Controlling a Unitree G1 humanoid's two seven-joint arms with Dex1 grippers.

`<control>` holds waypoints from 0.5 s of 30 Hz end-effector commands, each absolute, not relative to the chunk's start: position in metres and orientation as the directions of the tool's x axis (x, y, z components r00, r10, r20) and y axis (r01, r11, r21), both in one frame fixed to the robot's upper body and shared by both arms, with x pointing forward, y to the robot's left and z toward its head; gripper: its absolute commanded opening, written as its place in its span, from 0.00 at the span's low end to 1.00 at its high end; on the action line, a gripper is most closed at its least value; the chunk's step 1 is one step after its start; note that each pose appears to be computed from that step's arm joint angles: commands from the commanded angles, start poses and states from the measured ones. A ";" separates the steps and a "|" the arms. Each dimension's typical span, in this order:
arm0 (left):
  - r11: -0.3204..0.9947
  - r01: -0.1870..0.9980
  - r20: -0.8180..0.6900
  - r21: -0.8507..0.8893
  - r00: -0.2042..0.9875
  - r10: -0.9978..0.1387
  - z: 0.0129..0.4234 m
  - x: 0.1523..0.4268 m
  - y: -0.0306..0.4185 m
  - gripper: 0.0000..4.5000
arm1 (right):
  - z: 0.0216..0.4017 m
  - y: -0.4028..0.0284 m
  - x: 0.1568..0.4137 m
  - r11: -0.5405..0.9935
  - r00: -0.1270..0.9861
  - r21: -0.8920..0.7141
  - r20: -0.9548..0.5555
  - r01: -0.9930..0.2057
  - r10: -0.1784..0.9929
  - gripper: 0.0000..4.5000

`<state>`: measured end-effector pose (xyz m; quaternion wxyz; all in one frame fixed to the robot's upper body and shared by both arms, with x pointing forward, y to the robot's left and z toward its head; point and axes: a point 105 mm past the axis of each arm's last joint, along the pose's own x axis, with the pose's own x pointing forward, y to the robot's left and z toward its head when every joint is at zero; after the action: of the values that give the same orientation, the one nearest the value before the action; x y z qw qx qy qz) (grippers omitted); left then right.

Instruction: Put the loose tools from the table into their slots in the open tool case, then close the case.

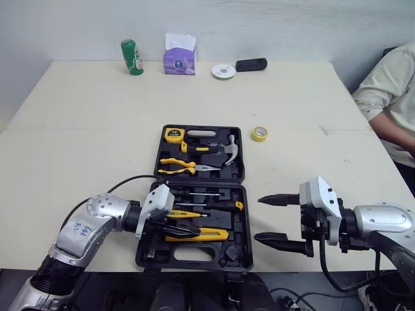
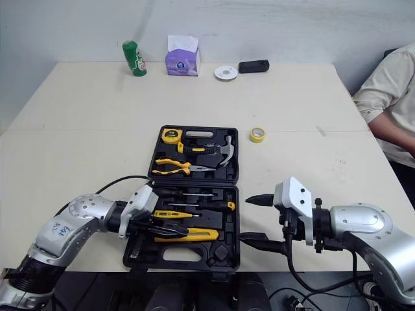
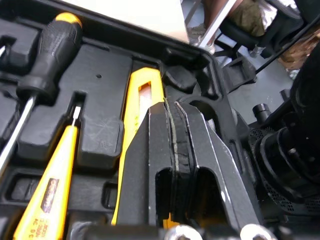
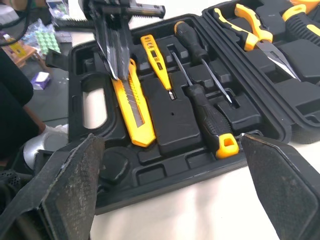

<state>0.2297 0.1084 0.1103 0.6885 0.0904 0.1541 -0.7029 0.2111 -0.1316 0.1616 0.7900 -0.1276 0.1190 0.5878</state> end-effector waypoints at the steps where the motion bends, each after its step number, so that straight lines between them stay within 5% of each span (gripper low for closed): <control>1: -0.003 0.998 -0.394 -0.059 -0.026 -0.919 0.103 0.230 0.113 0.02 | 0.164 -0.128 0.206 0.244 0.252 -0.066 -0.337 -0.968 0.907 1.00; 15: -0.076 0.997 -0.715 -0.024 -0.071 -0.696 0.037 0.216 0.140 0.02 | 0.162 -0.130 0.207 0.254 0.264 -0.075 -0.345 -0.964 0.901 1.00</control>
<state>0.2281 0.1149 0.0887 0.6438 0.2671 0.1476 -0.7017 0.2094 -0.1304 0.1581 0.7868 -0.1250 0.1245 0.5915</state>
